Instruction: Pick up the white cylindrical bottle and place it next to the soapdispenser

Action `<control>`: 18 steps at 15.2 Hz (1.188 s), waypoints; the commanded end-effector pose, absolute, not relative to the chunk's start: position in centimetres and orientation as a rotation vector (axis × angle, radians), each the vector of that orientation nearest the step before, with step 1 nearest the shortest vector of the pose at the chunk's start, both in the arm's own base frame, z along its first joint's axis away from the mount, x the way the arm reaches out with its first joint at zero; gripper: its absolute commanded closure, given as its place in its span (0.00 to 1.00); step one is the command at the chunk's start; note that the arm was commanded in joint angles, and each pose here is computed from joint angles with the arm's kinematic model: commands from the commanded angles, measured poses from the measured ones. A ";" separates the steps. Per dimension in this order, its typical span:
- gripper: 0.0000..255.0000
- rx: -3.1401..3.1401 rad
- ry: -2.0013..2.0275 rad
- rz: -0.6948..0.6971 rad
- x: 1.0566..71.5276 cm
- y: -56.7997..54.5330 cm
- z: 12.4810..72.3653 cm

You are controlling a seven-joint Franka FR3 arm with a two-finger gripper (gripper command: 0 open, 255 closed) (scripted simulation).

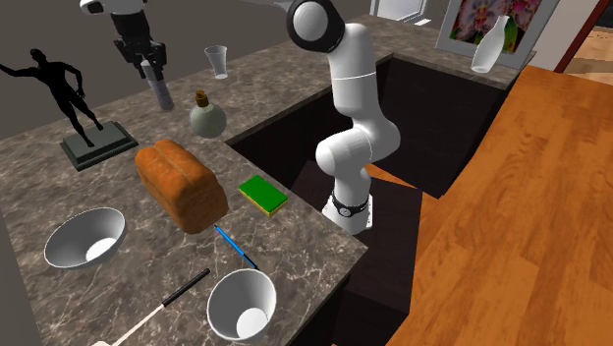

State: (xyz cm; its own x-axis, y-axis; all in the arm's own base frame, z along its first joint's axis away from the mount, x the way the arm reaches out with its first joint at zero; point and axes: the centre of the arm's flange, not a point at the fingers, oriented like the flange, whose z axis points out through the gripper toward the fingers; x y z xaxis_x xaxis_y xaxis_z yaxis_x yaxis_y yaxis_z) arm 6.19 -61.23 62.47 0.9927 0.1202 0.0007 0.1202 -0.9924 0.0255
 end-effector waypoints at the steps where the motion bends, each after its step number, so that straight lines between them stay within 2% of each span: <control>1: 1.00 3.110 0.188 0.004 6.1 -61.3 61.4; 18: 1.00 3.110 0.188 0.004 6.1 -61.3 52.4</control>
